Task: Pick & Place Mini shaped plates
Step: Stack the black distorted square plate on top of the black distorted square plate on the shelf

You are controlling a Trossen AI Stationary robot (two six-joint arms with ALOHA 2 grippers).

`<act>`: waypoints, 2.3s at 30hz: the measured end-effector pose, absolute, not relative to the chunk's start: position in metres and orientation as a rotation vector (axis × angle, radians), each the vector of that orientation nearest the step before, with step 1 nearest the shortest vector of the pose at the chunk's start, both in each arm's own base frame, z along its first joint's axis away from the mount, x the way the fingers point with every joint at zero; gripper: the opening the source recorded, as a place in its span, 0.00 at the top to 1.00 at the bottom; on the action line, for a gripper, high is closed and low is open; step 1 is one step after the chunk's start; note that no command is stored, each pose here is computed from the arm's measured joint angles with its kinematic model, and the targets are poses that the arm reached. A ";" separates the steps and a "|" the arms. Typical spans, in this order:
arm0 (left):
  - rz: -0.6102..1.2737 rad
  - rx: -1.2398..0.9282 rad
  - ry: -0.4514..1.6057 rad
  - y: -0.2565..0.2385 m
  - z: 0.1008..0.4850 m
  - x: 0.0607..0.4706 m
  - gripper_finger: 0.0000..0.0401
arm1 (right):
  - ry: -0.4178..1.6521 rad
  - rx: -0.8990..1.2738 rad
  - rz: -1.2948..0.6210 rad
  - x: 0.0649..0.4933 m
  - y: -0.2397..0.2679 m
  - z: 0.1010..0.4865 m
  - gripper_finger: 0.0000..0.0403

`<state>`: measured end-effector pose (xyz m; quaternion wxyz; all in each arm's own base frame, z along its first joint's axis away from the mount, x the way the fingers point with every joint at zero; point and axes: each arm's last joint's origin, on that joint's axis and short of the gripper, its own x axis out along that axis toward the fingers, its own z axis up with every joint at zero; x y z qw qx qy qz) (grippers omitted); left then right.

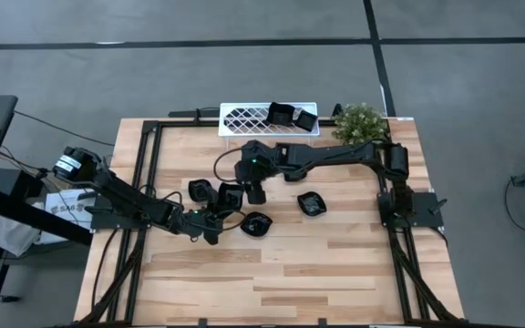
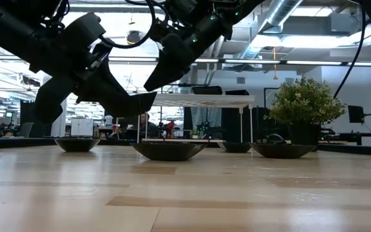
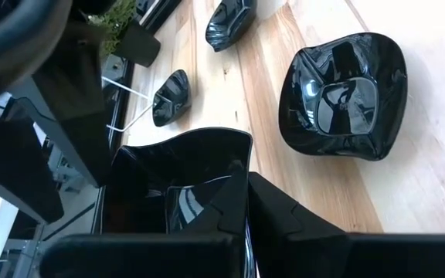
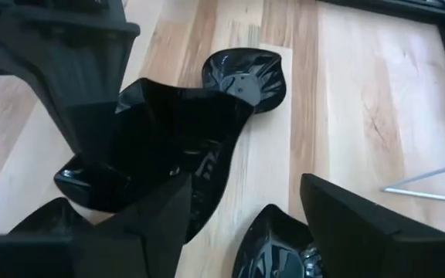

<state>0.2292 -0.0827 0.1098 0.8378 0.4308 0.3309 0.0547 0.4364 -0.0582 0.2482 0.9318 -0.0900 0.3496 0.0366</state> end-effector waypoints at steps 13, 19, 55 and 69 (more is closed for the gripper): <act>0.149 0.930 0.689 -0.082 0.112 0.230 0.97 | 0.726 -0.181 0.082 0.439 -0.058 0.242 0.53; 0.150 0.929 0.688 -0.082 0.112 0.230 0.98 | 0.728 -0.181 0.083 0.439 -0.058 0.241 0.60; 0.190 0.801 0.657 -0.081 0.113 0.232 0.87 | 0.747 -0.197 0.116 0.437 -0.056 0.259 1.00; 0.188 0.777 0.650 -0.081 0.113 0.232 0.67 | 0.820 -0.210 0.129 0.431 -0.061 0.304 1.00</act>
